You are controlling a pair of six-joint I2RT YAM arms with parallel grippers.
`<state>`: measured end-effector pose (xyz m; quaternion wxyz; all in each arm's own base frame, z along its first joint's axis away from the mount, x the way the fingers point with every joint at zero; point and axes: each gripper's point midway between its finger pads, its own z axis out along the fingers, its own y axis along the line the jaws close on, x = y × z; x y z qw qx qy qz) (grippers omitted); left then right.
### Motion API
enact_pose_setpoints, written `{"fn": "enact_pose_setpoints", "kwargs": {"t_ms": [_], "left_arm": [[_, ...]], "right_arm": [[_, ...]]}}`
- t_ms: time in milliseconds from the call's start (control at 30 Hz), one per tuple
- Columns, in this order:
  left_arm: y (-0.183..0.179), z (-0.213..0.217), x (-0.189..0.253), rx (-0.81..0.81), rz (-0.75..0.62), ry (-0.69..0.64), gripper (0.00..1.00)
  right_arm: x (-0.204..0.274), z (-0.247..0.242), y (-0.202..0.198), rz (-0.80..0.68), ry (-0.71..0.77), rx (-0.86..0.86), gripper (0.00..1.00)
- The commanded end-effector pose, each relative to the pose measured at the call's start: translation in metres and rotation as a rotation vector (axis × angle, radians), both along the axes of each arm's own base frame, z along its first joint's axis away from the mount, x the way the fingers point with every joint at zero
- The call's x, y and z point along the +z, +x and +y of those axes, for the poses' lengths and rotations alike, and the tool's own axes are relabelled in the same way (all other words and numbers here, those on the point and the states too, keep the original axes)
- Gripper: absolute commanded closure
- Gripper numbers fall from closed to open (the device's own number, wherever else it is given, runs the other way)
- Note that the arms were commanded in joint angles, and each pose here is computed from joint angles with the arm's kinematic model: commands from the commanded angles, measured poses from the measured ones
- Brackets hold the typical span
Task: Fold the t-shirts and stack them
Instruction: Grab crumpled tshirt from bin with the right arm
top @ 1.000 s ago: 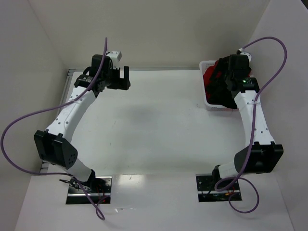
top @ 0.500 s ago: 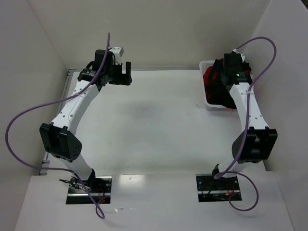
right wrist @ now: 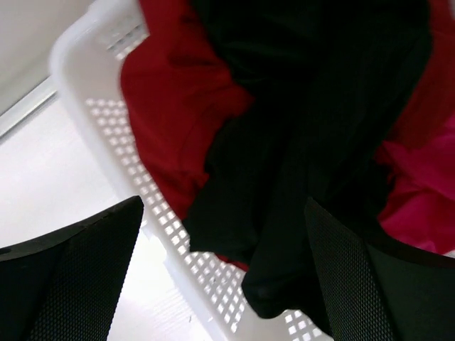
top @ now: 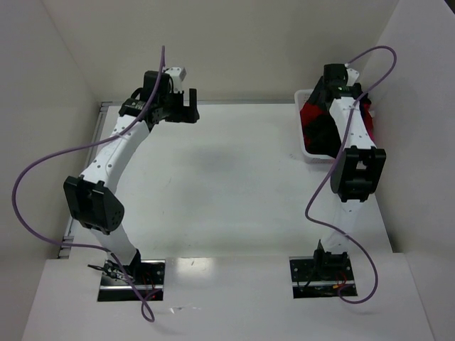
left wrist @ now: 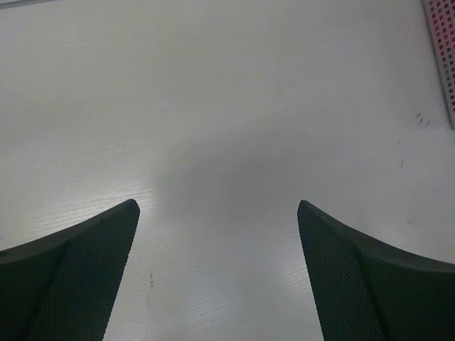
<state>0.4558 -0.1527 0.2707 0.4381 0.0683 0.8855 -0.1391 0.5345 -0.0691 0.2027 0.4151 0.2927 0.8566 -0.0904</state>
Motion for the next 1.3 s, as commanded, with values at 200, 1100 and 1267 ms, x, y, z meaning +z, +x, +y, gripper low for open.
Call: {"fn": "enact_pose_setpoints", "kwargs": {"t_ms": [200,1100,1267], "left_arm": [[0.010,-0.009,0.007,-0.007,-0.023,-0.035,0.00],[-0.017,-0.001,-0.001,0.007,0.010,-0.059,0.00],[-0.020,-0.011,0.001,-0.051,-0.001,-0.091,0.00]], "right_arm": [[-0.015,-0.056,-0.012,0.037,-0.058,-0.206,0.00],[0.019,-0.070,-0.015,-0.031,-0.094,-0.243,0.99],[0.129,-0.031,-0.045,-0.304,-0.138,-0.126,0.99]]}}
